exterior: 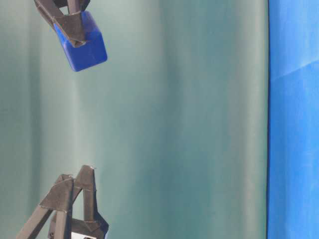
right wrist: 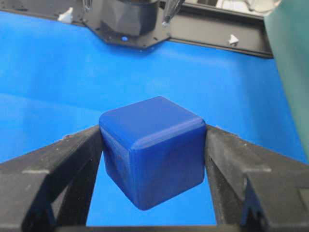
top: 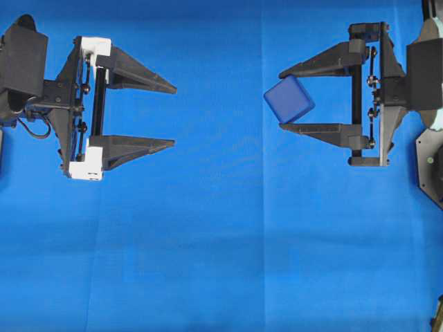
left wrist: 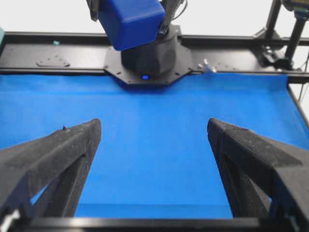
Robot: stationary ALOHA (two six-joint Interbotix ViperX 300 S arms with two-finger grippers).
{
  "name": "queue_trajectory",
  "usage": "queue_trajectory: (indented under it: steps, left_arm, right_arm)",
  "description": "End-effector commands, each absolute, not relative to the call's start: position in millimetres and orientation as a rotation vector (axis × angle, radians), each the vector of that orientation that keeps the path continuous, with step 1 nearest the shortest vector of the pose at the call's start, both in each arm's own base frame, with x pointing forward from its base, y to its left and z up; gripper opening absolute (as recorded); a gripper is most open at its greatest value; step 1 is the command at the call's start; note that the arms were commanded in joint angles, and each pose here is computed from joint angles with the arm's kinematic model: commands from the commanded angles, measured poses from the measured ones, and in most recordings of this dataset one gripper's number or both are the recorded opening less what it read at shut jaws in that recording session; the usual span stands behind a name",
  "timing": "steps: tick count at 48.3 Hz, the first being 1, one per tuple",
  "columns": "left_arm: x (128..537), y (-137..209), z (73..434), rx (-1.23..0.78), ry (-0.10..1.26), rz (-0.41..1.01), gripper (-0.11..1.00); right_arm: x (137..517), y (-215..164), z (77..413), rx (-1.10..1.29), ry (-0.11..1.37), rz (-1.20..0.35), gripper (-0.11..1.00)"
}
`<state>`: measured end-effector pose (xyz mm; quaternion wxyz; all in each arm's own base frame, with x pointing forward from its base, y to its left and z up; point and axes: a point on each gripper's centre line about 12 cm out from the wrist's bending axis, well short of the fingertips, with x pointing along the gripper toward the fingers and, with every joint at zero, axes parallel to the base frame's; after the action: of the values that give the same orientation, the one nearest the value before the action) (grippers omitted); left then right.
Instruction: Handover the blue block to the right arm after grasping it with the left arm, then place it in the designated position.
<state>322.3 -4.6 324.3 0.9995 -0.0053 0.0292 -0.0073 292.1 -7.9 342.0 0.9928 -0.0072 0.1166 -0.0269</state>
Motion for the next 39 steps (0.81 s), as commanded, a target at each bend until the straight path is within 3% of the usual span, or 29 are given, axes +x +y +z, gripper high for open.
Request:
queue_trajectory:
  steps: [1, 39]
  left_arm:
    - [321.1, -5.2, 334.4, -0.008, 0.028, -0.017, 0.93]
    - [321.1, -5.2, 334.4, -0.008, 0.028, -0.017, 0.93]
  right_arm:
    - [292.0, -7.6, 354.8, -0.009, 0.197, -0.053, 0.47]
    - [291.8, -8.0, 354.0, -0.005, 0.204, -0.056, 0.47]
